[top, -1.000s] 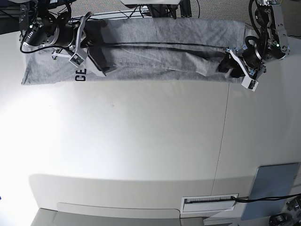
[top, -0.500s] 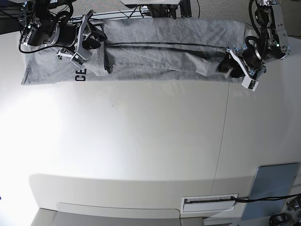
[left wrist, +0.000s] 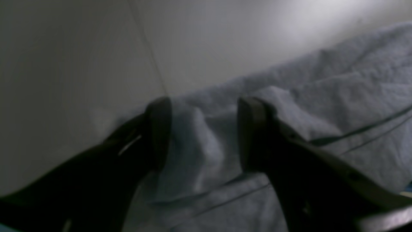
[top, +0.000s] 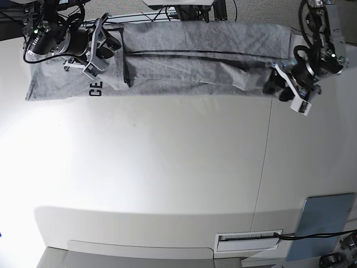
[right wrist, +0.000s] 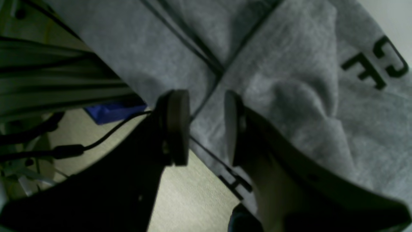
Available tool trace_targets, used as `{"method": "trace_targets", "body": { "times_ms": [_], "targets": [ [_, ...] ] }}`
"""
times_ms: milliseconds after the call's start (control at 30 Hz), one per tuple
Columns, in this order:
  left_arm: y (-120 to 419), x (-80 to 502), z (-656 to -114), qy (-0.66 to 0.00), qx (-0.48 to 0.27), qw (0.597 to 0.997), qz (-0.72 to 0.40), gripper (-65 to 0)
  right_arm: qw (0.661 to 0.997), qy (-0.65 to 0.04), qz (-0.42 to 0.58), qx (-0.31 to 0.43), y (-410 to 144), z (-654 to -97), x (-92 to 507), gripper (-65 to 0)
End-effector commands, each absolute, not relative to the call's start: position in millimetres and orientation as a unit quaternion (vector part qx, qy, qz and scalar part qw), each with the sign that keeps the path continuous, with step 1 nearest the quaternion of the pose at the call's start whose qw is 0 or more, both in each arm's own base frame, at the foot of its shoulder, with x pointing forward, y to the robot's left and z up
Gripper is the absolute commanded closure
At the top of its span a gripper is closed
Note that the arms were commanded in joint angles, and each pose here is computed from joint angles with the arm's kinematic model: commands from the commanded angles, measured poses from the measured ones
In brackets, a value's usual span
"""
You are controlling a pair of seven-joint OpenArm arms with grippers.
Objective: Fold the T-shirt properly
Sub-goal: 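Lift the strip end with the left gripper and carry it toward the right gripper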
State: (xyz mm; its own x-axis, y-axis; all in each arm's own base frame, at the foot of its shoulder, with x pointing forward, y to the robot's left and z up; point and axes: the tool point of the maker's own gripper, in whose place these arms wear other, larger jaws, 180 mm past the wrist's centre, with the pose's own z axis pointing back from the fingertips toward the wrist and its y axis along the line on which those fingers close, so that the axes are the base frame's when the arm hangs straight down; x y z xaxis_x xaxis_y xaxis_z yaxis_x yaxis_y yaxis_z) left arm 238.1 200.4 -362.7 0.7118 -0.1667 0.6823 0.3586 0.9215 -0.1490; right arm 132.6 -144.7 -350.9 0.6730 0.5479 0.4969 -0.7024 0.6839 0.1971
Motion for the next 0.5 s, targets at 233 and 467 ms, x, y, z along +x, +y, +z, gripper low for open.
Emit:
{"method": "trace_targets", "body": {
  "times_ms": [233, 467],
  "targets": [
    [237.0, 231.0, -356.0, -0.34, -0.092, 0.931, -0.093, -33.5, 0.89, -0.216, 0.355, 0.189, -143.9, -344.1, 136.2, -19.0],
    [255.8, 208.6, -383.1, -0.318, -0.102, 0.942, -0.029, -33.5, 0.89, -0.216, 0.354, 0.19, -143.8, -344.1, 136.1, -19.0]
  ]
}}
